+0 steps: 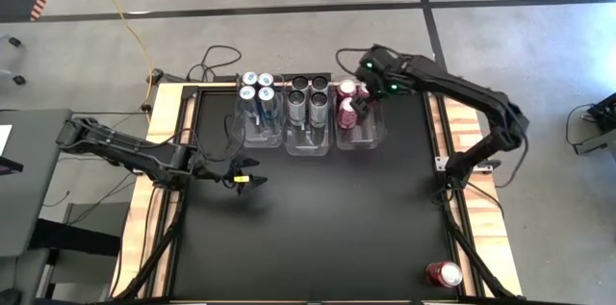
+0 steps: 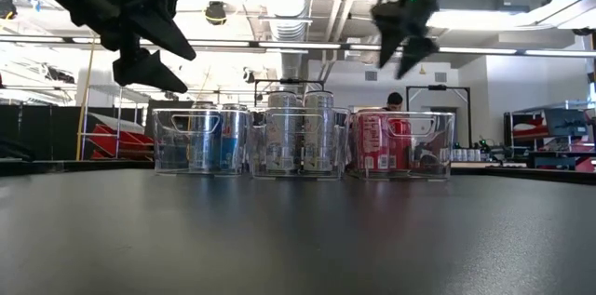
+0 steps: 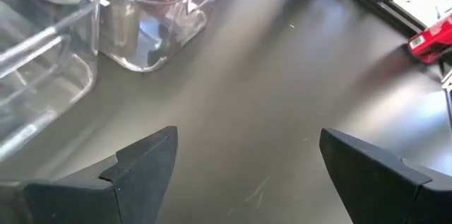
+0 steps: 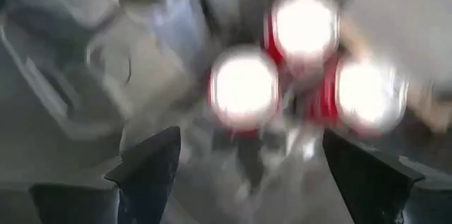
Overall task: Sort soda cans
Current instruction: Put the red soda can into the right transparent bin
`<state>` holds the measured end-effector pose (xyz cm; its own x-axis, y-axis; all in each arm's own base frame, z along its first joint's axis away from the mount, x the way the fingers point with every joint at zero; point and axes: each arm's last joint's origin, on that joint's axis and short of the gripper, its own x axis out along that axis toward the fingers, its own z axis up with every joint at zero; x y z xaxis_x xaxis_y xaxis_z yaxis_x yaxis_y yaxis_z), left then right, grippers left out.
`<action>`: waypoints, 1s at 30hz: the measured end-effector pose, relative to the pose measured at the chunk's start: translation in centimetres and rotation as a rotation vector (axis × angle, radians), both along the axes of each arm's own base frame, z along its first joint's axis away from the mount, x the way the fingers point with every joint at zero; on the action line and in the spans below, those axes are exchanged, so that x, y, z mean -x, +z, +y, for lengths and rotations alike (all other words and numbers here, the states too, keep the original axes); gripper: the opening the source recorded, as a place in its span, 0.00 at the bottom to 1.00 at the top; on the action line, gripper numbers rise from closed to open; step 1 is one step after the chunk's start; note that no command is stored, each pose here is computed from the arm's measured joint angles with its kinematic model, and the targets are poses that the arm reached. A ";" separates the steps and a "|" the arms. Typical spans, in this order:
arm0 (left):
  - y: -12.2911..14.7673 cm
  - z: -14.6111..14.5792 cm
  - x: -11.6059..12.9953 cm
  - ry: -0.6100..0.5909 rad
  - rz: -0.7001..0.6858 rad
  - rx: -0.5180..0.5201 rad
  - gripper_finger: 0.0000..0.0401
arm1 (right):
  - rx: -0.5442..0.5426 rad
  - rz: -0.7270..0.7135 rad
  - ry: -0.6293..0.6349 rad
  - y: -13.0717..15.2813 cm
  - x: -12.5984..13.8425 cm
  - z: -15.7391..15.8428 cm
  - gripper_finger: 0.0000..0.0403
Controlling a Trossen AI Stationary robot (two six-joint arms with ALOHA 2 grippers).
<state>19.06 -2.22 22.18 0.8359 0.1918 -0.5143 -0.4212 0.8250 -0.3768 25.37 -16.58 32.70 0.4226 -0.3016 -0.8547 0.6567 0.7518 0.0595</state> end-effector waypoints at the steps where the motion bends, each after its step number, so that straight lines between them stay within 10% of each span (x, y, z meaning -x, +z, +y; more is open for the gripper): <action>1: 0.0 0.0 0.0 -0.007 0.002 -0.005 0.86 | -0.050 0.016 -0.035 0.1 0.6 0.4 0.89; 8: 0.4 -0.4 -0.3 -0.157 -0.034 -0.008 0.86 | -0.458 0.250 -0.074 -0.3 3.7 4.4 0.89; 30: 0.5 -0.7 -0.4 -0.292 -0.033 -0.046 0.86 | -0.838 0.598 -0.057 -1.3 4.3 21.3 0.89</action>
<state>19.42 -2.91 22.67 0.8750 -0.0372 -0.4826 -0.1515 0.9259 -0.3460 21.07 4.75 31.38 -0.1367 0.4814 -0.8657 0.7846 0.5861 0.2020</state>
